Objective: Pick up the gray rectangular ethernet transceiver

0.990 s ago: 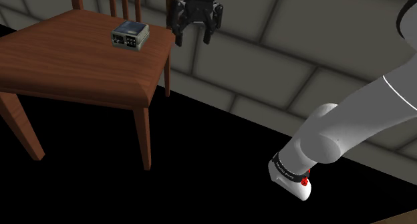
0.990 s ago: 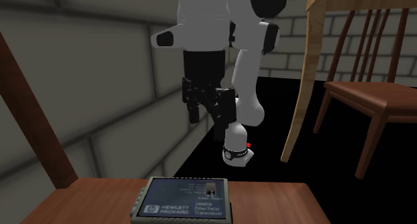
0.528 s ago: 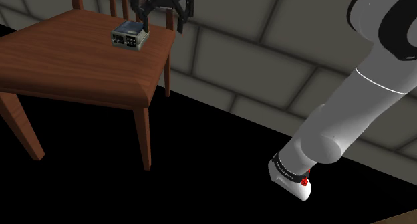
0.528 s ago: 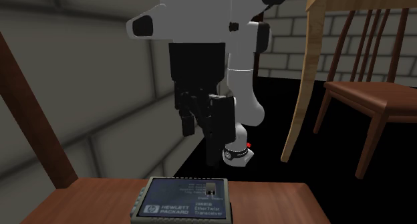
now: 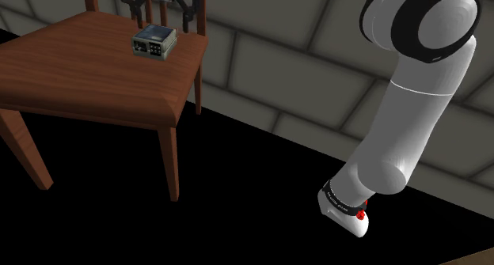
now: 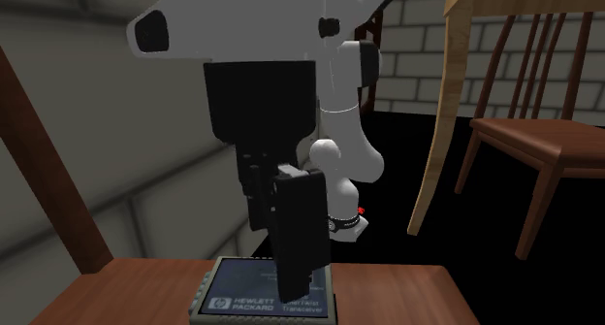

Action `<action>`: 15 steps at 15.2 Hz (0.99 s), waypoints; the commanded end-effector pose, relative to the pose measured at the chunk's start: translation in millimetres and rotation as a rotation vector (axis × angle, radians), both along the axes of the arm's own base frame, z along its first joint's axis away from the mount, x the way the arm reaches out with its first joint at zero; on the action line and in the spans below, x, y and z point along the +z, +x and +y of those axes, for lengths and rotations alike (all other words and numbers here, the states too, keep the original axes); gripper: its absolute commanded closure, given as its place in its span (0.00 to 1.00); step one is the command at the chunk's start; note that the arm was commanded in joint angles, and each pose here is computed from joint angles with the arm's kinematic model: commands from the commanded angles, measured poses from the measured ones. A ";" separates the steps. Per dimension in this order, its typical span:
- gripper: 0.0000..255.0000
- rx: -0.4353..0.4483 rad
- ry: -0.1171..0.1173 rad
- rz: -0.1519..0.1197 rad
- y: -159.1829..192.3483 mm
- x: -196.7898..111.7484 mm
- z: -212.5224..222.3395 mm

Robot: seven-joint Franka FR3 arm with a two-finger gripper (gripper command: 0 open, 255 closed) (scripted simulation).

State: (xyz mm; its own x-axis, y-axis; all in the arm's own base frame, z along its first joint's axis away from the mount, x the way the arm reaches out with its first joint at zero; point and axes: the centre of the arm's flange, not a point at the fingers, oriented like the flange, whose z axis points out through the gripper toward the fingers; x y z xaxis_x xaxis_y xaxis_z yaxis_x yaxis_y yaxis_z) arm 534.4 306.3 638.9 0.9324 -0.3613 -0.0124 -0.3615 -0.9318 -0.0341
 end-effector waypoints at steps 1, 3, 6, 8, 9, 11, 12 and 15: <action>0.00 0.070 -0.022 0.005 -15.0 -23.8 42.8; 0.00 0.070 -0.022 0.005 -15.0 -34.4 42.8; 0.00 0.070 -0.022 0.005 -15.0 -42.7 42.8; 1.00 0.072 -0.022 0.003 -26.4 -43.7 46.9; 1.00 0.070 -0.022 0.001 -23.8 -41.5 52.9; 1.00 0.069 -0.022 0.002 -27.8 -37.1 50.3; 1.00 0.068 -0.022 0.002 -23.5 -36.5 50.3; 1.00 0.063 -0.020 0.002 -18.7 -24.4 60.0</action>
State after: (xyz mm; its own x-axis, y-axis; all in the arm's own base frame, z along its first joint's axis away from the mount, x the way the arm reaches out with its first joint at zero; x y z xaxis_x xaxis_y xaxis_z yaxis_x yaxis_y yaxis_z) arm 546.2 315.6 616.4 0.9223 -0.3863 -0.0047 -0.3864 -0.9222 -0.0160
